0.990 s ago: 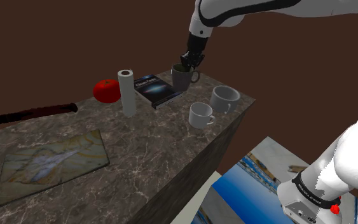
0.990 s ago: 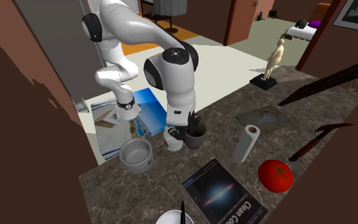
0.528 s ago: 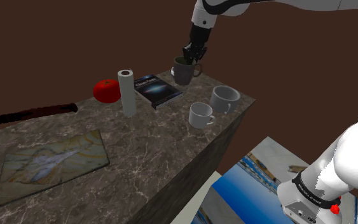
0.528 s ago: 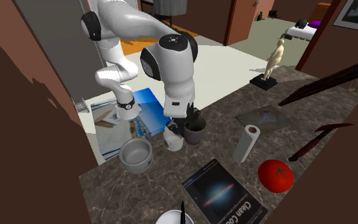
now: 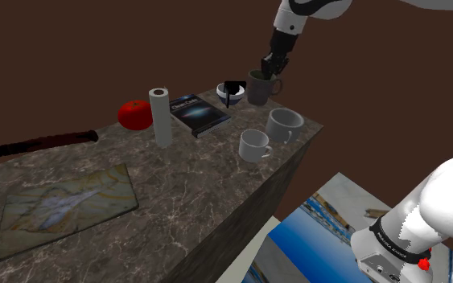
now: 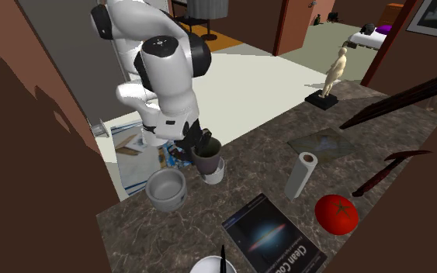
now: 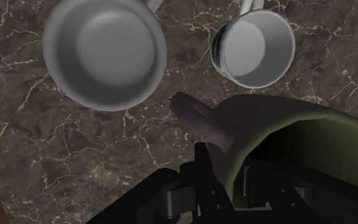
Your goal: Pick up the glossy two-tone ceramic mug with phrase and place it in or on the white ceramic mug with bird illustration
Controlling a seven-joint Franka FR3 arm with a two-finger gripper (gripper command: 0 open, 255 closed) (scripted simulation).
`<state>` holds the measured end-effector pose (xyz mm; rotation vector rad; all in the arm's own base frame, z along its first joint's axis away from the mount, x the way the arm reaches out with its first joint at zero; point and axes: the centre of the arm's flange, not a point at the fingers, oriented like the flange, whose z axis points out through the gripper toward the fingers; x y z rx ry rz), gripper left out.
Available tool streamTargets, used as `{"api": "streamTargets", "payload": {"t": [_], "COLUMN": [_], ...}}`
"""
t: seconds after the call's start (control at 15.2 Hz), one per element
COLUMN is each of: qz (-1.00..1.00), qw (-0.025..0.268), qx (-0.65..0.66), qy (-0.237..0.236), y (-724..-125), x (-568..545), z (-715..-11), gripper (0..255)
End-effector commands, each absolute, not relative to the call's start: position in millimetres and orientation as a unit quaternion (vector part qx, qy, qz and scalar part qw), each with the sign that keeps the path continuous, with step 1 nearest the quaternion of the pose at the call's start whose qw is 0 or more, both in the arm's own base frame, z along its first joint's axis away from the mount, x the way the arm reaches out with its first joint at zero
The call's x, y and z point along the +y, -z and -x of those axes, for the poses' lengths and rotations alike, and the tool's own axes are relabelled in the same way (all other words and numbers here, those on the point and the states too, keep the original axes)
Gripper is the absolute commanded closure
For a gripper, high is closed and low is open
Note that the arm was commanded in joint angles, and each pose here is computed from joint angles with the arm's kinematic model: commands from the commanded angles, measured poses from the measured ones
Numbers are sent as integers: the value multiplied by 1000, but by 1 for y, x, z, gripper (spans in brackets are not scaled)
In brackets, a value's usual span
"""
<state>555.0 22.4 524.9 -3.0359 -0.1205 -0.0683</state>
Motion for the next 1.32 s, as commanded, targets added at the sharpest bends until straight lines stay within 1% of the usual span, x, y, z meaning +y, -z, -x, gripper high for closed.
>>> {"api": "streamTargets", "payload": {"t": [0.0,0.53,1.25], "qz": [998,998,998], "qw": [52,52,52], "qx": [-40,-40,-40], "qy": [23,23,23], "y": [-528,-538,-480], "x": [-2,-94,-94], "z": [-540,-488,-488], "gripper": [255,255,255]}}
